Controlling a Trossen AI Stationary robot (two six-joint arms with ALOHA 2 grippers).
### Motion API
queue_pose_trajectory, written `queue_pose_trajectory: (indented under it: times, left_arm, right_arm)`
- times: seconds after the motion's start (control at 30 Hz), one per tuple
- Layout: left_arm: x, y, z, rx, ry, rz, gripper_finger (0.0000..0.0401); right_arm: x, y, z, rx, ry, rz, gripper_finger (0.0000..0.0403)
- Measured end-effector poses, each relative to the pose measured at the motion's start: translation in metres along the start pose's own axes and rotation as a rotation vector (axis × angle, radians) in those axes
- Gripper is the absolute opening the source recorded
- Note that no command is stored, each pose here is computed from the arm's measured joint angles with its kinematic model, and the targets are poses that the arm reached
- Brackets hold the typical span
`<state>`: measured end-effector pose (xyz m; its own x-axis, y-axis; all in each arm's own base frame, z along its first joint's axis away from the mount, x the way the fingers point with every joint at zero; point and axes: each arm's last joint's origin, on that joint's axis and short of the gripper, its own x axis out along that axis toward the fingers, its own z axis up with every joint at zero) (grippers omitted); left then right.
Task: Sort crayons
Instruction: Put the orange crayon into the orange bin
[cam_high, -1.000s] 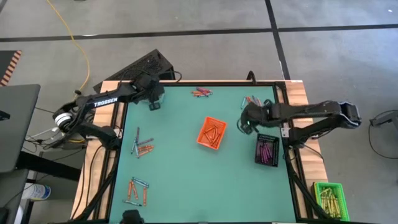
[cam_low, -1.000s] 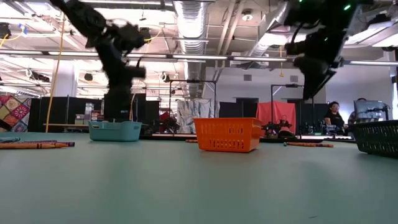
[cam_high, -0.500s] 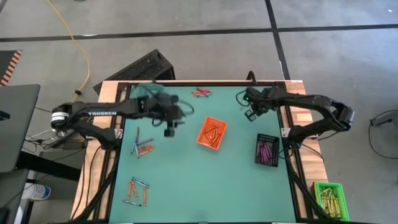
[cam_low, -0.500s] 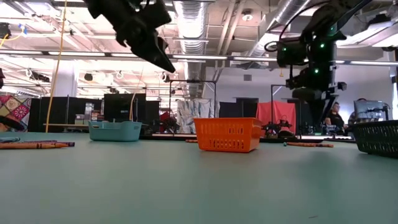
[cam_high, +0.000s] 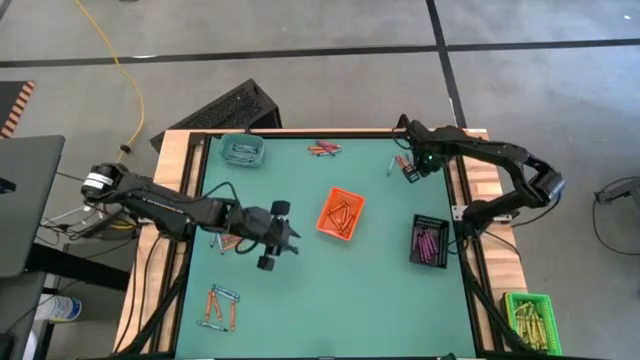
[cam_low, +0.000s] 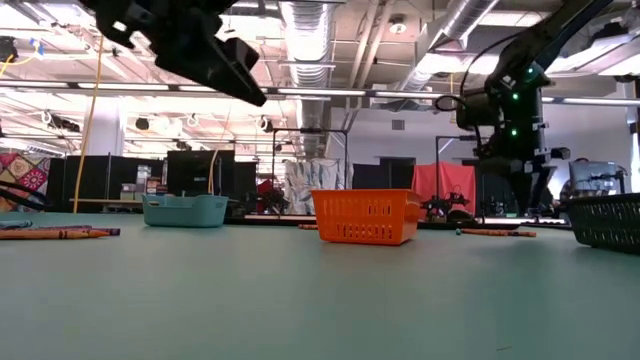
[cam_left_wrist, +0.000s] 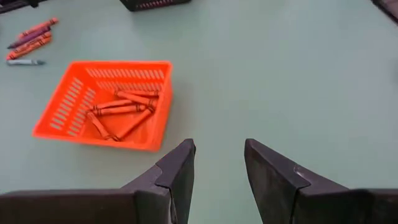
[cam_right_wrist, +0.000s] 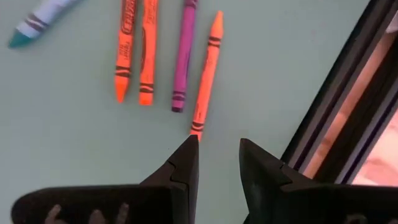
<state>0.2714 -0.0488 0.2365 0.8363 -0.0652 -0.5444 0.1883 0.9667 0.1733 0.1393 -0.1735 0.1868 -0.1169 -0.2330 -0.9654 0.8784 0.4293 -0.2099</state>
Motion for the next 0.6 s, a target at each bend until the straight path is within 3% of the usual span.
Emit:
queue_pose_trajectory:
  times: [0.2, 0.6]
  left_arm:
    - [0.001, -0.014, -0.008, -0.008, 0.004, 0.003, 0.0132]
    - [0.001, -0.023, -0.013, -0.008, 0.017, -0.017, 0.0132]
  right_arm:
    - [0.017, -0.003, 0.009, 0.014, 0.044, 0.050, 0.0107]
    - [0.043, 0.006, 0.013, -0.002, 0.135, 0.029, 0.0107]
